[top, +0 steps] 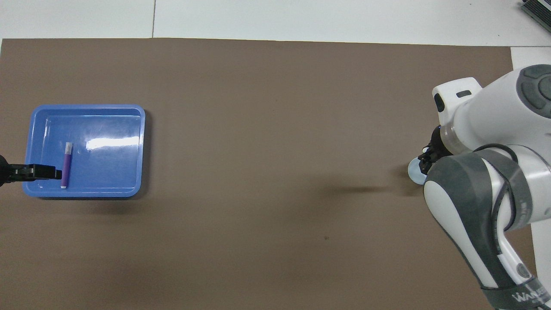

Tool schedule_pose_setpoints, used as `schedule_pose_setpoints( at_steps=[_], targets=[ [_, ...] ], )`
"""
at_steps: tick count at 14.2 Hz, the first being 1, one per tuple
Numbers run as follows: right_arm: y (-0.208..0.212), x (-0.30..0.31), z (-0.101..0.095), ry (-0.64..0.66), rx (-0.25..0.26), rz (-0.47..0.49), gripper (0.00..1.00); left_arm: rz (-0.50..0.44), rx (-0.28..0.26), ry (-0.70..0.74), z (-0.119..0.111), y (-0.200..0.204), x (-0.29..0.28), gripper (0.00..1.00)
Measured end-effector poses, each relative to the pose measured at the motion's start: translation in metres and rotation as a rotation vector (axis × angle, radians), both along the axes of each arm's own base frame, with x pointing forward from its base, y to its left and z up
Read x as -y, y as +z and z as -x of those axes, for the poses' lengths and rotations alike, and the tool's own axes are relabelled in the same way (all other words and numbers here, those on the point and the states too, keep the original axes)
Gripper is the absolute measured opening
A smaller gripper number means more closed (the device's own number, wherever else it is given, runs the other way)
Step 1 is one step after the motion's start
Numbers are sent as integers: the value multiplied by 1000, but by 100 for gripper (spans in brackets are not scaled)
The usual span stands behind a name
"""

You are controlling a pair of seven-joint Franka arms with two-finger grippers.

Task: Transfer and insert pens with both arms
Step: 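Lower the green pen into the clear cup with the right gripper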

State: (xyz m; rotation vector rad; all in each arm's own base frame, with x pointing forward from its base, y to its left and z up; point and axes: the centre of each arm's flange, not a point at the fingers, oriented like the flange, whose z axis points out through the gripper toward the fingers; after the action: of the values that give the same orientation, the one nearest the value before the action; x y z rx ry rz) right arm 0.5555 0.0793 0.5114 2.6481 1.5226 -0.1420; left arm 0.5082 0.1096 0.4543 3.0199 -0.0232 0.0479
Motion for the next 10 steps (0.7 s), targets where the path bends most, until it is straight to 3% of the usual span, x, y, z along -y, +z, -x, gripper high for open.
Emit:
schedule_pose_setpoints(
  at_steps=[10],
  targets=[
    [-44,62,-1,28,34,-7,19,-33,61,6,-34,-74,-29,80]
  ],
)
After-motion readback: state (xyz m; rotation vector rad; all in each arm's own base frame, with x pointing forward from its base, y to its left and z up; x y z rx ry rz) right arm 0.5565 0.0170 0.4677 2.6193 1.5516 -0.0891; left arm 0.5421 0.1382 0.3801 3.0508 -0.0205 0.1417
